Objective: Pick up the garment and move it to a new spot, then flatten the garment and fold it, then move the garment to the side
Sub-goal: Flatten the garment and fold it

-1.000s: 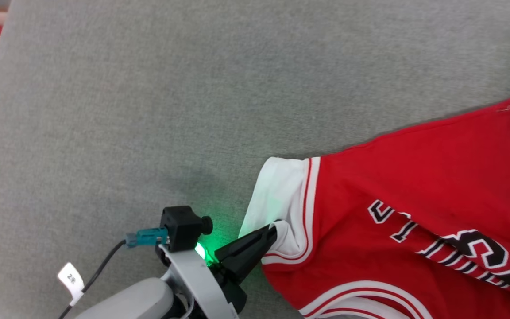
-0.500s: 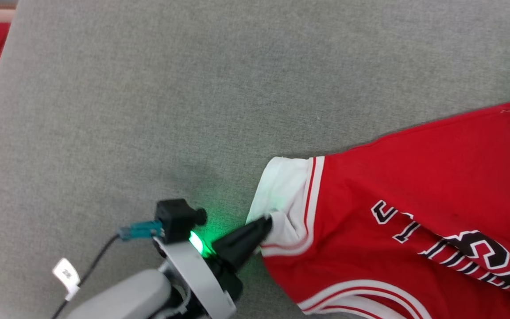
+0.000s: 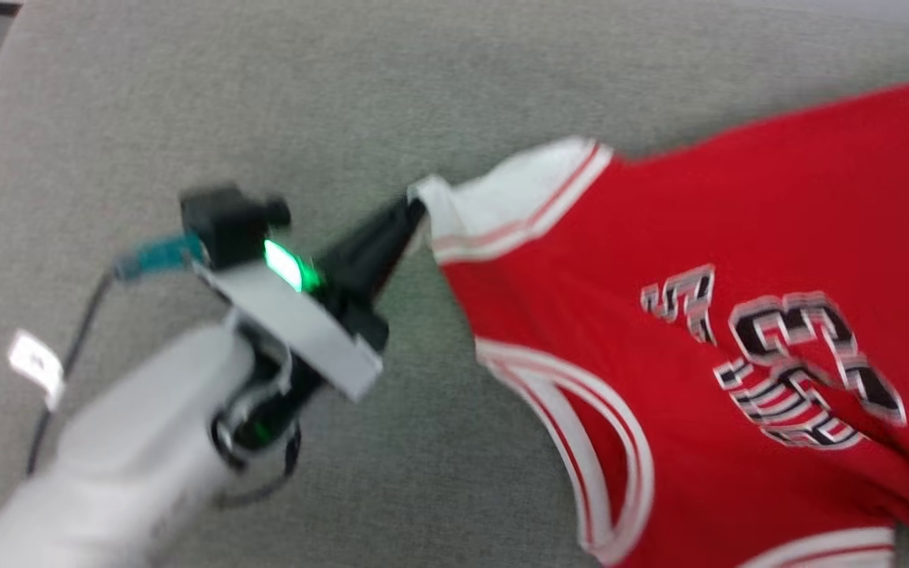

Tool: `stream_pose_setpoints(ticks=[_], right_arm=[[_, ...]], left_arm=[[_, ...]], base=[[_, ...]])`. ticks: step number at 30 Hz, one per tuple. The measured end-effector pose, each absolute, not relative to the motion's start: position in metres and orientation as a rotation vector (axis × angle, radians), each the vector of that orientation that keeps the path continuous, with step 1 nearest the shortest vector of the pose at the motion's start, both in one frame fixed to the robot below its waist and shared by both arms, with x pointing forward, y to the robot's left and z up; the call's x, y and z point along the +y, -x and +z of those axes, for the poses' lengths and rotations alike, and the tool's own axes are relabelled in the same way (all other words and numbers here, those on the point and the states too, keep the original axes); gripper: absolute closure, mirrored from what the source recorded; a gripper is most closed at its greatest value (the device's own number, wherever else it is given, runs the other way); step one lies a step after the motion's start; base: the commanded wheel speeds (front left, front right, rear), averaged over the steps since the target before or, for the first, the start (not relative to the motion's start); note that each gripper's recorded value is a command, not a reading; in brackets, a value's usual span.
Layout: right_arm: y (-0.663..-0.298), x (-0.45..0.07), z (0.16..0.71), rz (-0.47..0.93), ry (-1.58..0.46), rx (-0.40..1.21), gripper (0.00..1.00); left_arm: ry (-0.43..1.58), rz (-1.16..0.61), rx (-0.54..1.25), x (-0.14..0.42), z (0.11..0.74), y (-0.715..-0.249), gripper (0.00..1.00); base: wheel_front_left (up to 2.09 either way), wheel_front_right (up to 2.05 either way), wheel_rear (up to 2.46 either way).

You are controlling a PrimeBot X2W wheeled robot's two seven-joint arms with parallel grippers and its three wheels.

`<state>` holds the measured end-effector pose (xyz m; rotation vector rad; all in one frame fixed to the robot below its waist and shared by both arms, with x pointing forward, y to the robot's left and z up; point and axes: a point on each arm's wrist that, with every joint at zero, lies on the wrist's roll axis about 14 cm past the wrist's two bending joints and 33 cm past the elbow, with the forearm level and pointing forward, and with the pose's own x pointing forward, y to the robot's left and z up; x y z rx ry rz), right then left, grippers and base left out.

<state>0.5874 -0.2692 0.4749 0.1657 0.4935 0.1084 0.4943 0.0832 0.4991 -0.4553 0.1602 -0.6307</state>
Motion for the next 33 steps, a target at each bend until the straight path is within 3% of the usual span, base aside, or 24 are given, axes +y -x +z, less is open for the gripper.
stream_pose_setpoints(ticks=[7,14,22,28,33], right_arm=[[-0.616,-0.324,0.555,-0.073,-0.292,0.161,1.0],[-0.65,-0.342,0.621,-0.148,-0.364,-0.101,1.0],[-0.67,-0.358,0.69,-0.191,-0.391,-0.345,1.0],[-0.677,-0.356,0.696,-0.193,-0.39,-0.348,1.0],[-0.682,-0.346,0.655,-0.18,-0.372,-0.236,1.0]], left_arm=[[0.423,-0.57,-0.016,0.092,0.57,-0.577,1.0],[0.455,-0.417,-0.177,0.111,0.644,-0.662,1.0],[0.476,-0.374,-0.395,0.116,0.731,-0.706,1.0],[0.536,-0.404,-0.45,0.111,0.752,-0.704,1.0],[0.574,-0.415,-0.357,0.104,0.702,-0.701,1.0]], base=[[0.0,0.0,0.0],[0.0,0.0,0.0],[0.0,0.0,0.0],[0.0,0.0,0.0],[0.0,0.0,0.0]])
